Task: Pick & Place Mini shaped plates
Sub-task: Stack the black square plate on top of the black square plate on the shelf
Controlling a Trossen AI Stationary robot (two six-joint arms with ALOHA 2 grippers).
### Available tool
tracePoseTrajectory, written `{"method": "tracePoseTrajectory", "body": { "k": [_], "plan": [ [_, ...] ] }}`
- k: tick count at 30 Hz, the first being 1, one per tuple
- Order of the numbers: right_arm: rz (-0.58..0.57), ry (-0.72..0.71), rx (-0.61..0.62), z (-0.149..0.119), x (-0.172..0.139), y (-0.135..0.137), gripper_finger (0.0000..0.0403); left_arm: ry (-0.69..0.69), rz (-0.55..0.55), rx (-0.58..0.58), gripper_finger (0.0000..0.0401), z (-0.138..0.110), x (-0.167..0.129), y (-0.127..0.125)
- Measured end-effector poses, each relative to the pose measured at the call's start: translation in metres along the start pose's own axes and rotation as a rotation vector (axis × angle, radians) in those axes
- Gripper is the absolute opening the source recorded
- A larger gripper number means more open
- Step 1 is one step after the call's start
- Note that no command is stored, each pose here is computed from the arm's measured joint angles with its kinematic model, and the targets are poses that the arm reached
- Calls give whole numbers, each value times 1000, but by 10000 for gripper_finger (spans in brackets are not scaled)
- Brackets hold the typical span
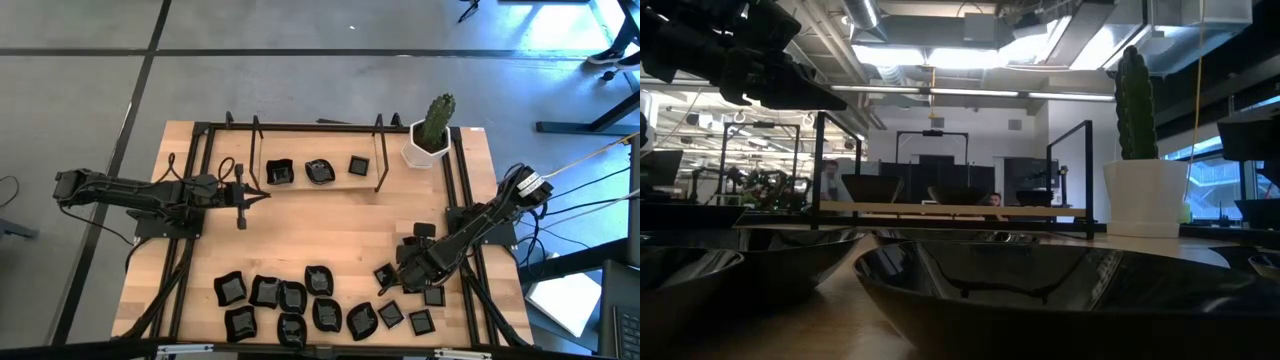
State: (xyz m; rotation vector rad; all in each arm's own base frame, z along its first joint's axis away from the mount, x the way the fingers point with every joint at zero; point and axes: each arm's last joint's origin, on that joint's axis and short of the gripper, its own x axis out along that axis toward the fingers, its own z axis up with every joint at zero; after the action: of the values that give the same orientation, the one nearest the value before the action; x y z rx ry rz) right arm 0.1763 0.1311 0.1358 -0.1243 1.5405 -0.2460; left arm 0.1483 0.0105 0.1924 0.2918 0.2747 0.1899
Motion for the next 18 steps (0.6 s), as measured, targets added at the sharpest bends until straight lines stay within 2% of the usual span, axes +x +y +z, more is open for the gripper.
{"method": "tracePoseTrajectory", "body": {
  "k": [4,12,14,18],
  "plan": [
    [6,2,3,0,0,0,114,0,0,0,7,0,0,0],
    [-12,6,-7,0,1,-1,16,0,0,0,4,0,0,0],
    [-10,3,-17,1,-1,0,8,0,0,0,2,0,0,0],
    [-20,-38,-38,7,-8,2,21,0,1,0,4,0,0,0]
  ]
}}
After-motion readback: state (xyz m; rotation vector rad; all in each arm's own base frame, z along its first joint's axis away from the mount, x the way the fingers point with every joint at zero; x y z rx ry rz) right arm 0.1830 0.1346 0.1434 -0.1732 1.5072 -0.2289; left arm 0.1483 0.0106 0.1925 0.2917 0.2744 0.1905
